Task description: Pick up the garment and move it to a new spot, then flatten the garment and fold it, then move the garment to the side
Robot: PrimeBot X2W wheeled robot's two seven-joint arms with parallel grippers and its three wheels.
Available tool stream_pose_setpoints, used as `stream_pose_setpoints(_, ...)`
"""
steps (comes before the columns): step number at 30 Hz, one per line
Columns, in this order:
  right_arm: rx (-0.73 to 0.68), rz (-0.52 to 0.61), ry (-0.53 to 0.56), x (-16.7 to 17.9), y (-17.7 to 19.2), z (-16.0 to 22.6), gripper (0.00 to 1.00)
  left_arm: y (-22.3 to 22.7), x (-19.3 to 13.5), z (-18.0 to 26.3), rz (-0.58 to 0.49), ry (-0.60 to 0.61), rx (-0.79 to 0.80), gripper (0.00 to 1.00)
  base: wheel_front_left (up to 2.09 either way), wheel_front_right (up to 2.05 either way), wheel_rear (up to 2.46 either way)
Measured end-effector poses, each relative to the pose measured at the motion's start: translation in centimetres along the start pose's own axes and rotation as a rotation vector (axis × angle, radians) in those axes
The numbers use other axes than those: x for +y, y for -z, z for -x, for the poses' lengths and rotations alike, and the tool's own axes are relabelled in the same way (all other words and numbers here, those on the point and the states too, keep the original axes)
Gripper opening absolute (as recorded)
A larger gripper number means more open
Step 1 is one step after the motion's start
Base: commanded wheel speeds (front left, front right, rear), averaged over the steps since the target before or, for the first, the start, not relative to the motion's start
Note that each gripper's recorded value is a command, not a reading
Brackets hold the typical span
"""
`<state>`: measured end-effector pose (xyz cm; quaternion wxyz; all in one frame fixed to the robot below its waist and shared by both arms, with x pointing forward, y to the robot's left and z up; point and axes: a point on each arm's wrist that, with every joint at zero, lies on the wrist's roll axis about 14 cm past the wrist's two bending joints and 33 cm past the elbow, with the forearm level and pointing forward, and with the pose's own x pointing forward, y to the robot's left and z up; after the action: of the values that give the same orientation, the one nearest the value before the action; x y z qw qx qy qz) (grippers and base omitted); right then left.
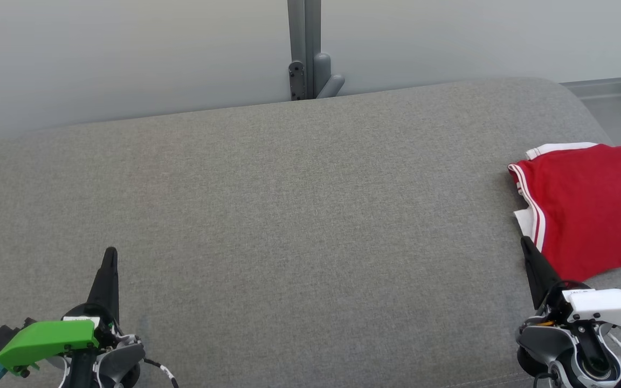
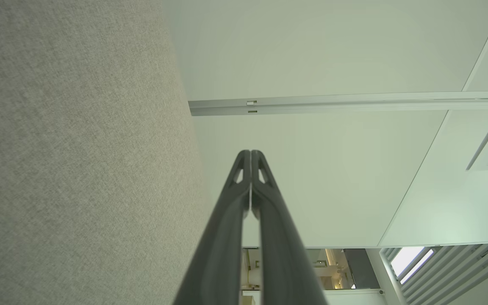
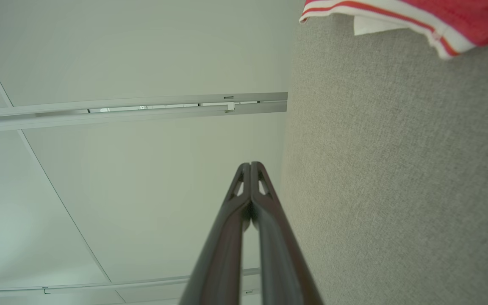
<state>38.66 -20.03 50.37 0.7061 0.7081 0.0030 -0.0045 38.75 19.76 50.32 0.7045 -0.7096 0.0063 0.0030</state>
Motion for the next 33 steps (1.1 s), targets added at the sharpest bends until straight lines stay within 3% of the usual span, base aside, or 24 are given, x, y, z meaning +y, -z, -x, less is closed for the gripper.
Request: stream_pose_setpoints(33,0.0,0.0,0.0,0.01,0.0,0.0,0.0,0.01,-0.01,0.0,0.0,0.0,0.0,0.0,0.0,0.0,0.0)
